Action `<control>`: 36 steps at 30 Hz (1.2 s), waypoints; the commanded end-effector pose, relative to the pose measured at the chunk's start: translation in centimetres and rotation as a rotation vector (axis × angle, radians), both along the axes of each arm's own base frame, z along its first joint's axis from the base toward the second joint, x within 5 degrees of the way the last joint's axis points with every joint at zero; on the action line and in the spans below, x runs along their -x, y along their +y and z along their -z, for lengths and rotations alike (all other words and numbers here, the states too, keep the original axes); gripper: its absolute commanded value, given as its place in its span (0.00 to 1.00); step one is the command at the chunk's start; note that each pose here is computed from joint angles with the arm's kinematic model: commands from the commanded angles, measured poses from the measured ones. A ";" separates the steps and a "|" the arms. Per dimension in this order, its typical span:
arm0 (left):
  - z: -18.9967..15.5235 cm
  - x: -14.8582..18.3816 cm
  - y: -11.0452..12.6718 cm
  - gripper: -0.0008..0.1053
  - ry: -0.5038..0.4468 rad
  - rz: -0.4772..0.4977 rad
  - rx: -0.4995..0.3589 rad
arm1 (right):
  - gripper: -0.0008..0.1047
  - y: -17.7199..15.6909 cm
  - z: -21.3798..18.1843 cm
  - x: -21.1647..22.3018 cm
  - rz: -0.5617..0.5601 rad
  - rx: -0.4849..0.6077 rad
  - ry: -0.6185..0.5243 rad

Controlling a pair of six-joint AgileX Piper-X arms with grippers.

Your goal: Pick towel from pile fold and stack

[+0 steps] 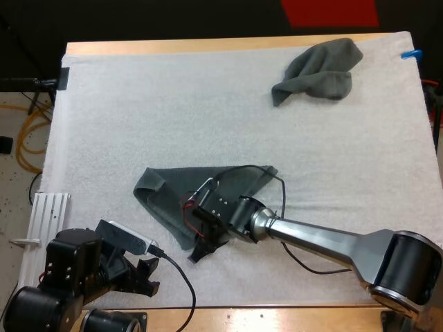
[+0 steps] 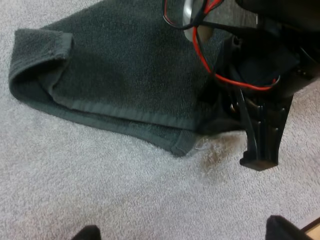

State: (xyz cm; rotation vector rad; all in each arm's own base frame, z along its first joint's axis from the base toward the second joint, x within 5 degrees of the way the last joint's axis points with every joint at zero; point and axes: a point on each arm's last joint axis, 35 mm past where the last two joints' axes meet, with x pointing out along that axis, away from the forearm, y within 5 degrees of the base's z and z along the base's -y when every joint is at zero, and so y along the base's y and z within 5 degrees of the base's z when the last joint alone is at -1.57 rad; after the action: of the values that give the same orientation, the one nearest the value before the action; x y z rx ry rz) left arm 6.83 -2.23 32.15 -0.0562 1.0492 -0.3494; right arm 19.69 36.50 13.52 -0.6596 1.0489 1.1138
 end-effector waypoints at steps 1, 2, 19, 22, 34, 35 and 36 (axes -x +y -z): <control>0.0 0.2 0.0 0.60 0.001 0.001 -0.011 | 0.20 -0.1 0.6 0.0 -0.011 0.023 0.017; 0.0 0.1 0.0 0.60 0.000 0.001 -0.010 | 0.16 -0.1 0.6 0.0 -0.011 0.023 0.017; -0.2 -0.1 0.0 0.60 -0.022 0.000 -0.007 | 0.04 -0.9 -5.6 0.2 -0.140 -0.041 -0.173; -0.1 0.0 0.0 0.60 -0.013 0.000 -0.009 | 0.24 -0.9 -5.8 0.3 -0.155 -0.054 -0.165; -1.0 0.3 0.1 0.60 -0.025 0.000 -0.007 | 0.44 0.6 -2.6 1.9 -0.221 -0.012 -0.117; -1.0 0.3 0.1 0.60 -0.025 0.000 -0.007 | 0.44 0.7 -2.4 2.0 -0.223 -0.008 -0.115; -1.0 0.3 0.1 0.60 -0.025 0.000 -0.007 | 0.44 0.7 -1.9 1.9 -0.219 0.008 -0.116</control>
State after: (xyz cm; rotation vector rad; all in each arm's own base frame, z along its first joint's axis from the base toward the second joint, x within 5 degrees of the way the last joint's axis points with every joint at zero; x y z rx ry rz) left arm 6.59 -2.18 33.00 -0.0565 1.0304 -0.3514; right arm 17.69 37.07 15.45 -0.8439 0.9093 1.2384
